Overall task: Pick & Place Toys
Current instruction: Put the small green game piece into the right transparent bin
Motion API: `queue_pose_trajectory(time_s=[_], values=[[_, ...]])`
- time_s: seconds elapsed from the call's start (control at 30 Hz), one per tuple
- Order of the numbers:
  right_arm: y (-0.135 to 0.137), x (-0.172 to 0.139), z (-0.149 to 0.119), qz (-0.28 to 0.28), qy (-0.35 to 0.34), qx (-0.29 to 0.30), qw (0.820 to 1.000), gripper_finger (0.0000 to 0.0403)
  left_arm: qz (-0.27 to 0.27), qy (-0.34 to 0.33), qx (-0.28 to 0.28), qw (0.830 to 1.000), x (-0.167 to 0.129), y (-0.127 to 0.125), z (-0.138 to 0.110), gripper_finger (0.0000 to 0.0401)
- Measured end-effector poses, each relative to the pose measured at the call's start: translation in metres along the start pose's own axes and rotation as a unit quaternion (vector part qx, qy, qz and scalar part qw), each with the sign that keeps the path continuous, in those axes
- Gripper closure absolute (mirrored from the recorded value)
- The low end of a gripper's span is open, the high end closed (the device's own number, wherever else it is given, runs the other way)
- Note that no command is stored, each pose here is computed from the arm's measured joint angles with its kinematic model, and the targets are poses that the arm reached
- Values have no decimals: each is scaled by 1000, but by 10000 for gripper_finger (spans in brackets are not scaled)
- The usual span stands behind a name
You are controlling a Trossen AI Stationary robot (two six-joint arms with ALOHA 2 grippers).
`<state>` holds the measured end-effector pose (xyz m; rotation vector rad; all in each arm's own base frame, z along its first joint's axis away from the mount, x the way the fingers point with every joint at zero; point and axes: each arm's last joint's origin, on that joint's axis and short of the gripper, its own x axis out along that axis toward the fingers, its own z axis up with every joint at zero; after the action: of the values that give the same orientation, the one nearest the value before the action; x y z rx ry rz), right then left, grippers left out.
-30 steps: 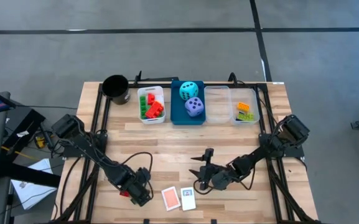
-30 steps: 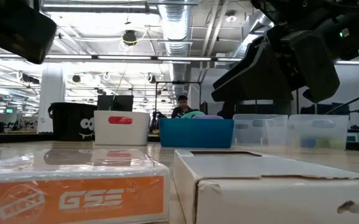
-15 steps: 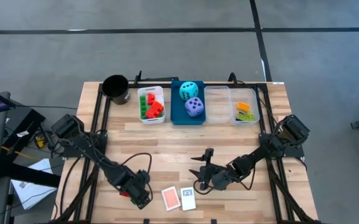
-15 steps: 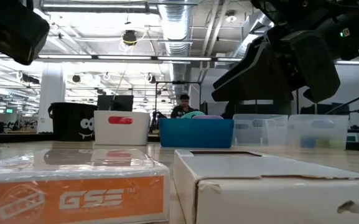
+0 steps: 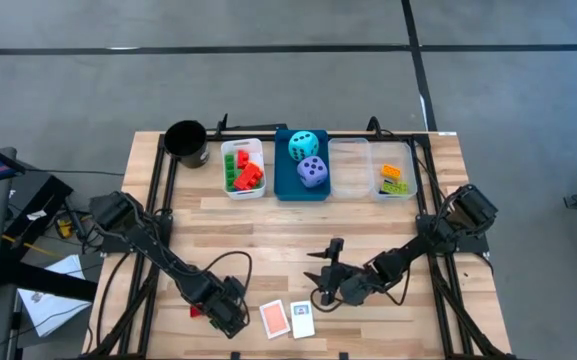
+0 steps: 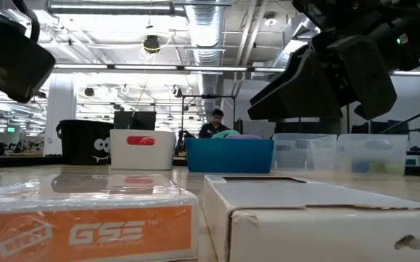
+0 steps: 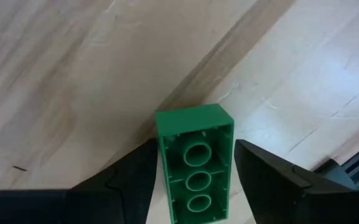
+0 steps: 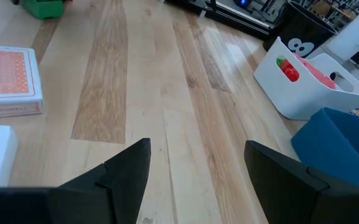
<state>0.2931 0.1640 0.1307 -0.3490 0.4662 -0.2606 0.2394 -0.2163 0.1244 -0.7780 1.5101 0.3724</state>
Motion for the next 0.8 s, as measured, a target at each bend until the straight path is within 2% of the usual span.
queue_pose_trajectory(time_s=[0.2, 0.37, 0.43, 0.63, 0.7, 0.8], values=[[0, 0, 0, -1, 2, 4, 1000, 148, -4, 2, -29, 1000, -9, 2, 2, 204], [0, 0, -1, -1, 3, 3, 1000, 148, -3, -1, -36, 999, -17, 6, 2, 269], [0, 0, -1, -1, 6, 6, 1000, 148, -5, -1, -35, 999, -18, 5, 2, 273], [0, 0, -1, -1, 3, 10, 1000, 148, -38, -11, 16, 999, -32, 3, 3, 273], [0, 0, -1, -1, 2, 11, 1000, 148, -53, -36, 49, 997, -44, 3, 5, 273], [0, 0, 0, -1, 0, 11, 1000, 148, -71, -142, 88, 983, -70, 5, 12, 273]])
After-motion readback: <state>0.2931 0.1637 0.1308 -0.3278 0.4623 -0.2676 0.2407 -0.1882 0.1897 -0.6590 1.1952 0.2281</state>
